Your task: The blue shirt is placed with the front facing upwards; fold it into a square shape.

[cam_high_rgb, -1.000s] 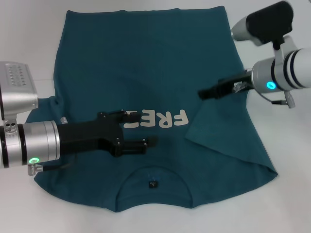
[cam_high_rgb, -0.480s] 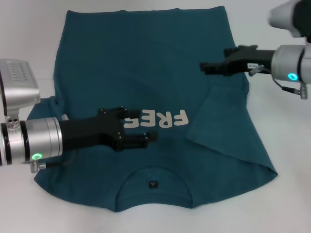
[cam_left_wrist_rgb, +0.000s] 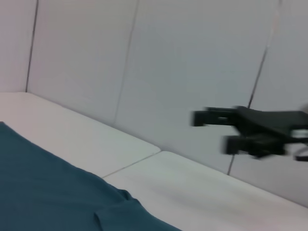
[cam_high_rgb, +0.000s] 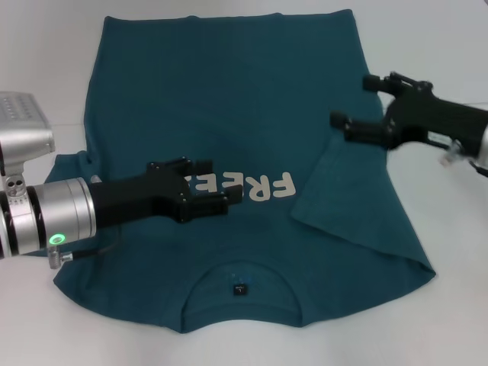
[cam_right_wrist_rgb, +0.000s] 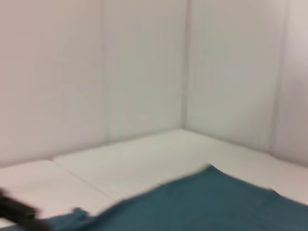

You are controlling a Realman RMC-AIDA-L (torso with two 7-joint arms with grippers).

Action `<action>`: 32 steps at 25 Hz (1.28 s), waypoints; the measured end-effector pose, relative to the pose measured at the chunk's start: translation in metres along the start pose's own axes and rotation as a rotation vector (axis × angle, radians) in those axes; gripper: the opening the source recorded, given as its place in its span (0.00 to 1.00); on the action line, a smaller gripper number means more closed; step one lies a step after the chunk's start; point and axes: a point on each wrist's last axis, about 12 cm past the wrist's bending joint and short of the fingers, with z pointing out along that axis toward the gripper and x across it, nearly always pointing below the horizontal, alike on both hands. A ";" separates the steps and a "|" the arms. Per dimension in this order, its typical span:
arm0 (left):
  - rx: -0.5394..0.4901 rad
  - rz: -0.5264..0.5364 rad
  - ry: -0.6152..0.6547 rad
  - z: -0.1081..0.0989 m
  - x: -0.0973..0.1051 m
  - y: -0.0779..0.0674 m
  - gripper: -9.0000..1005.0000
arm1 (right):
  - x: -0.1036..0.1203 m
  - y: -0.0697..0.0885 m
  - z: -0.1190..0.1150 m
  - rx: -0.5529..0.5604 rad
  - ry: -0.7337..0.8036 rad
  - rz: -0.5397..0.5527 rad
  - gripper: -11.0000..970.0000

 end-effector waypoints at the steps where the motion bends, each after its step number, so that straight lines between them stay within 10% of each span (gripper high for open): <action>1: -0.003 -0.005 -0.002 0.000 0.000 0.000 0.86 | 0.002 0.003 -0.006 -0.023 -0.009 -0.010 0.97; 18: -0.031 -0.061 -0.001 -0.011 0.003 0.005 0.86 | 0.010 0.028 -0.058 -0.359 0.316 -0.003 0.97; 32: -0.419 -0.306 0.131 -0.058 0.016 0.042 0.86 | 0.000 0.029 -0.056 -0.369 0.322 -0.040 0.97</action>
